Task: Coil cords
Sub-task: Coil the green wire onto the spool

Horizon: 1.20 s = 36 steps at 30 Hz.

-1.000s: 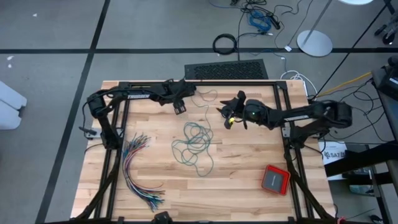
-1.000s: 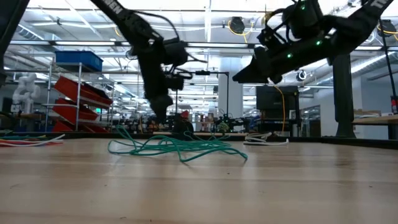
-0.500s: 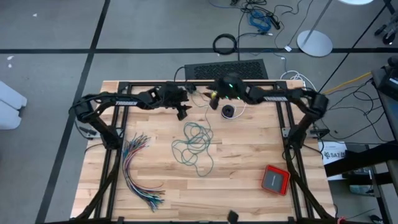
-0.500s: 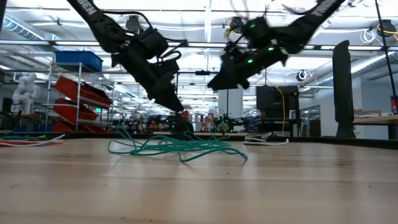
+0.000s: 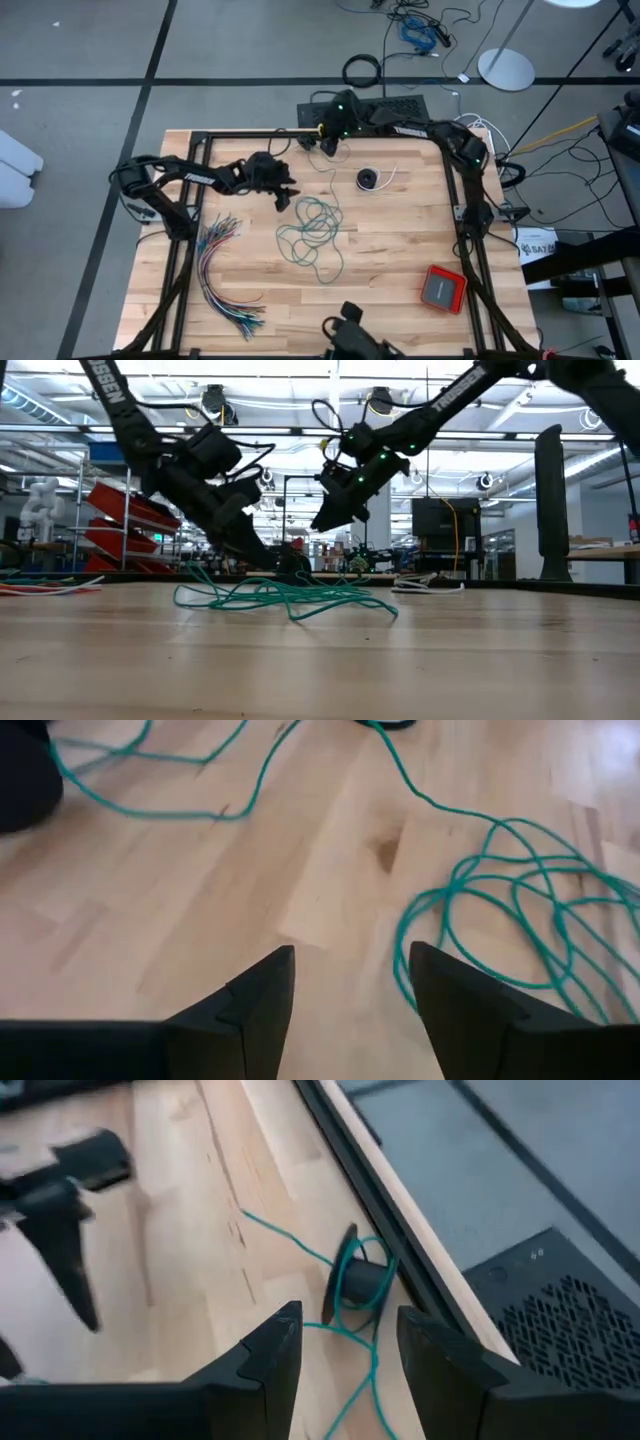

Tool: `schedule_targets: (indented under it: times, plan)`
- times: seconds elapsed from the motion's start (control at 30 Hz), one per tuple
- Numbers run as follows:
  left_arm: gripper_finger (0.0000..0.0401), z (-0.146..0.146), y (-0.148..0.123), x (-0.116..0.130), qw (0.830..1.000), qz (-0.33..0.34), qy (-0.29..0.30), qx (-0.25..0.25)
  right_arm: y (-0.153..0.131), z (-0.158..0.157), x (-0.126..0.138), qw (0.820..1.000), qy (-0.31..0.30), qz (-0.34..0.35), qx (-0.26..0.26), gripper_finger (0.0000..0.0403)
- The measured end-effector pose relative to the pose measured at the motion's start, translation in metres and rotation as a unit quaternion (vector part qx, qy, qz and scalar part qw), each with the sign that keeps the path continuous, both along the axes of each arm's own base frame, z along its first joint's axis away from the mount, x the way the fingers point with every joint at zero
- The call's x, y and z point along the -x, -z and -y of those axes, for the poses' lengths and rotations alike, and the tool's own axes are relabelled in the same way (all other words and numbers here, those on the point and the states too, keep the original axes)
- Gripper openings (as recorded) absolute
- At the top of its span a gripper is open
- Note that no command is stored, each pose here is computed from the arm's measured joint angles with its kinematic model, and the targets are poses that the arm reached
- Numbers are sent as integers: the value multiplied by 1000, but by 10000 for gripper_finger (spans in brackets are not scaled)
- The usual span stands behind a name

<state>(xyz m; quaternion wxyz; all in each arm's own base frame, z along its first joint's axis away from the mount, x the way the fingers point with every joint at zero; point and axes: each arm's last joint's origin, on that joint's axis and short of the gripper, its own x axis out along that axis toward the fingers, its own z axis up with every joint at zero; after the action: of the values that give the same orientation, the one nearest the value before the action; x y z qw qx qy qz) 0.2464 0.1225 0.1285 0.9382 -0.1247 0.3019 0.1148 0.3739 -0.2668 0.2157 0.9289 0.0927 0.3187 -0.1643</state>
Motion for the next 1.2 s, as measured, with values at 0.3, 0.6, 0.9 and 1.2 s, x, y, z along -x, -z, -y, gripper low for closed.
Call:
schedule_targets:
  times: [0.3, 0.6, 0.9, 1.2]
  plan:
    - [205, 10, 1, 0, 998, 49, -20, -18, 1, 28, -15, 998, -9, -61, -15, 151]
    - [205, 10, 2, 0, 998, 40, -34, -26, 18, 40, -27, 996, -22, -73, -43, 150]
    - [205, 14, 2, -1, 998, 39, -27, -32, 14, 42, -31, 998, -20, -47, -33, 150]
    - [205, 13, 2, -1, 998, 39, -35, -38, 8, 45, -36, 1000, -10, -11, -20, 150]
